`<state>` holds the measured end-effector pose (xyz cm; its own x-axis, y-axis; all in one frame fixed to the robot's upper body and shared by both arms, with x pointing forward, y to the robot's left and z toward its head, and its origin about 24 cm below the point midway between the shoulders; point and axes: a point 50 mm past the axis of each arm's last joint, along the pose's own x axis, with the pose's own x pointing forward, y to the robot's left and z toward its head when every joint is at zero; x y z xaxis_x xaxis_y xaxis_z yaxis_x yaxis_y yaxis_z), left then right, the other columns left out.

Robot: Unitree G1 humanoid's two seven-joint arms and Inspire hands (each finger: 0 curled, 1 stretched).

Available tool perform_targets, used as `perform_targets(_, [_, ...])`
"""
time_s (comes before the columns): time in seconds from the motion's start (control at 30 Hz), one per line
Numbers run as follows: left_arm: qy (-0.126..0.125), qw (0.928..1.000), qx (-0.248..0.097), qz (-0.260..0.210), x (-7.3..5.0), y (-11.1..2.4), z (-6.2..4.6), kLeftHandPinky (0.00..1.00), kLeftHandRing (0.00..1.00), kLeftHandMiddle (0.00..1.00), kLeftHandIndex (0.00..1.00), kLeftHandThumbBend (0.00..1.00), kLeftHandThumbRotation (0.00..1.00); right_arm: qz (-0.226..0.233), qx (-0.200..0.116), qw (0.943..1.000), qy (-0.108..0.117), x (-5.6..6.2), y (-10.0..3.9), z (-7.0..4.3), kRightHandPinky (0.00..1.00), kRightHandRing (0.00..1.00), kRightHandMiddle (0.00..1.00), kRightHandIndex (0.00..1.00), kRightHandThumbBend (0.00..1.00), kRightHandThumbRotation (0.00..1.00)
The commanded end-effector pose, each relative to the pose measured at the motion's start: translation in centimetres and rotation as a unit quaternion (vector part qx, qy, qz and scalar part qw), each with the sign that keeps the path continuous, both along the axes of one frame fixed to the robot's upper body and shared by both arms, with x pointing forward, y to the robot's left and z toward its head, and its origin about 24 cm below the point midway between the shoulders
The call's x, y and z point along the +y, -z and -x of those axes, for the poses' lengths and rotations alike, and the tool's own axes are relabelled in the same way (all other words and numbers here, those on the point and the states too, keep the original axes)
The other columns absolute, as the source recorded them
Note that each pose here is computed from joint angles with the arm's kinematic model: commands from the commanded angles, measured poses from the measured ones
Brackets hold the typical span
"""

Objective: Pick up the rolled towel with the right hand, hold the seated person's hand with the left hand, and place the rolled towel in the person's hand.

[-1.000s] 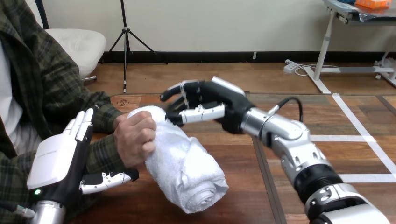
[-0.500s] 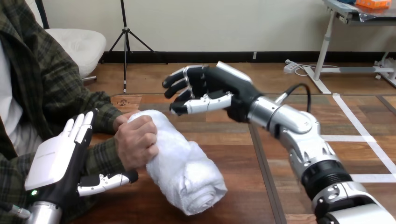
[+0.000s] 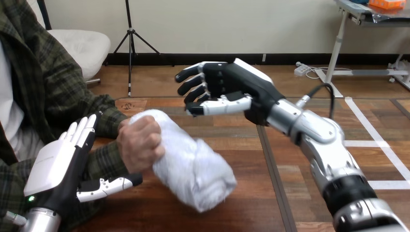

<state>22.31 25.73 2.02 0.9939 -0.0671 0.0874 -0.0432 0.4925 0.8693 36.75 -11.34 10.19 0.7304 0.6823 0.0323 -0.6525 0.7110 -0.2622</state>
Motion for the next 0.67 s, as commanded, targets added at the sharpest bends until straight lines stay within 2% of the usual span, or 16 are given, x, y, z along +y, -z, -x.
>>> perform_targets(0.0, [0.012, 0.9998, -0.015, 0.010, 0.7, -1.1, -0.5, 1.00, 1.00, 1.00, 1.00, 1.00, 0.77, -0.015, -0.035, 0.9991, 0.021, -1.5, -1.1, 0.4, 0.64, 0.69, 0.71, 0.75, 0.84, 0.32])
perform_targets(0.17, [0.018, 0.9988, -0.011, 0.045, 0.7, -1.1, -0.4, 1.00, 1.00, 1.00, 1.00, 1.00, 0.77, -0.017, -0.042, 0.9985, 0.030, -2.0, -1.0, 1.0, 0.70, 0.75, 0.77, 0.79, 0.87, 0.37])
perform_targets(0.27, [0.030, 0.9964, -0.005, 0.079, 0.6, -1.2, -0.4, 1.00, 1.00, 1.00, 1.00, 1.00, 0.75, -0.016, -0.051, 0.9980, 0.033, -2.3, -0.9, 1.4, 0.74, 0.78, 0.80, 0.81, 0.88, 0.41])
perform_targets(0.4, [0.047, 0.9914, -0.008, 0.122, 0.4, -1.4, -0.3, 1.00, 1.00, 1.00, 1.00, 1.00, 0.75, -0.021, -0.052, 0.9977, 0.037, -3.0, -0.8, 2.1, 0.77, 0.82, 0.83, 0.84, 0.89, 0.45])
perform_targets(0.57, [0.056, 0.9863, 0.001, 0.155, 0.2, -1.6, -0.2, 0.98, 1.00, 1.00, 1.00, 1.00, 0.77, -0.025, -0.061, 0.9967, 0.046, -3.4, -0.9, 2.8, 0.80, 0.87, 0.86, 0.87, 0.95, 0.50])
perform_targets(0.63, [0.071, 0.9844, -0.010, 0.161, 0.1, -1.6, -0.2, 0.97, 1.00, 1.00, 1.00, 1.00, 0.78, -0.024, -0.067, 0.9961, 0.052, -3.7, -0.8, 3.2, 0.80, 0.87, 0.87, 0.88, 0.96, 0.52])
